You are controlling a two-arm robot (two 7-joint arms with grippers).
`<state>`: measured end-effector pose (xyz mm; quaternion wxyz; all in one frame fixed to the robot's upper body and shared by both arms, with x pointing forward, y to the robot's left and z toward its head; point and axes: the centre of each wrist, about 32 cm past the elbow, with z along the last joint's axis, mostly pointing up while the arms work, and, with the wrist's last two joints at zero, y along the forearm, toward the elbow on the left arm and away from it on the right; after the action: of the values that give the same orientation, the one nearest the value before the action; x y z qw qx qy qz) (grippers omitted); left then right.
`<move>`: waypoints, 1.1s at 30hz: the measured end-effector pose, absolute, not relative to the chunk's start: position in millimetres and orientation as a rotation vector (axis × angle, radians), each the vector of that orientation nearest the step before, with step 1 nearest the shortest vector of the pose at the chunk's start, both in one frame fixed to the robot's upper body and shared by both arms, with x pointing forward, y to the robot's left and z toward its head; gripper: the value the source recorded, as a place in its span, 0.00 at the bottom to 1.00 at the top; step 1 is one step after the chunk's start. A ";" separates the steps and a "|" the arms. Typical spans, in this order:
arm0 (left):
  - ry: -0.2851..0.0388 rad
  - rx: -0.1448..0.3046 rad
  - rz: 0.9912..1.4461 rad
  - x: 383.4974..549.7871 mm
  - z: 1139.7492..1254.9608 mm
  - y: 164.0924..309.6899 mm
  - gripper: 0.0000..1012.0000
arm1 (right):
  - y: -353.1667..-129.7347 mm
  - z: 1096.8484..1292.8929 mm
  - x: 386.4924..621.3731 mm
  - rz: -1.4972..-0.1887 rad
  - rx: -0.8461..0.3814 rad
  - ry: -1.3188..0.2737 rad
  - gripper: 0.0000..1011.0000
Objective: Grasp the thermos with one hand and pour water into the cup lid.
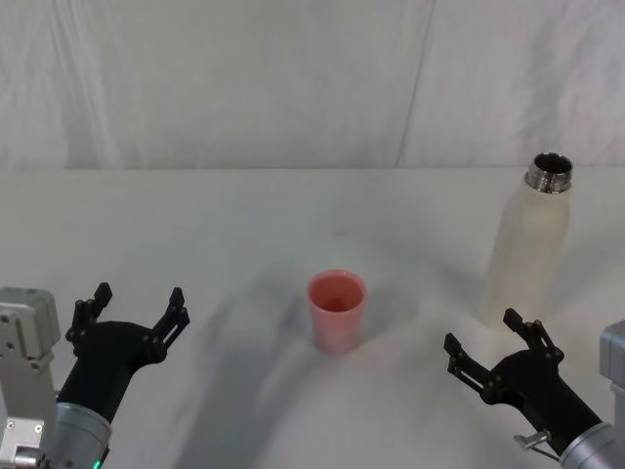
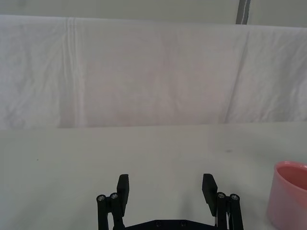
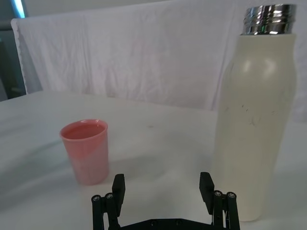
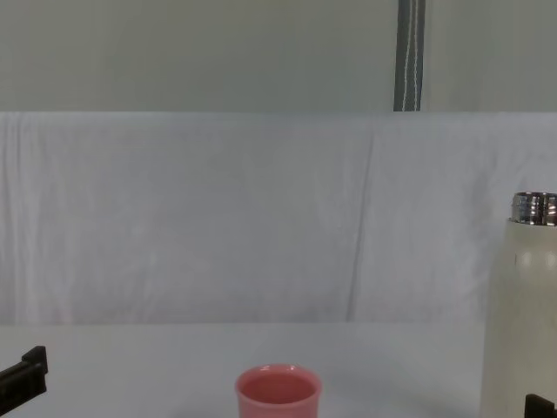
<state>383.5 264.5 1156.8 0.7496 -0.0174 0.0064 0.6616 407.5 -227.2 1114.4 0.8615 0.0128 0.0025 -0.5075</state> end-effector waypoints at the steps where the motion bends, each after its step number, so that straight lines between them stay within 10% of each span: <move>1: 0.014 -0.038 1.446 383.5 1156.8 264.5 0.99 | -226.9 1113.9 407.6 -1.062 0.024 0.007 0.99; 33: 0.014 -0.038 1.446 383.5 1156.8 264.5 0.99 | -223.2 1109.8 406.9 -1.051 0.015 0.022 0.99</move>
<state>383.5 264.5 1156.8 0.7496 -0.0174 0.0064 0.6616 406.9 -223.2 1109.8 0.8650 0.0073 0.0105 -0.5015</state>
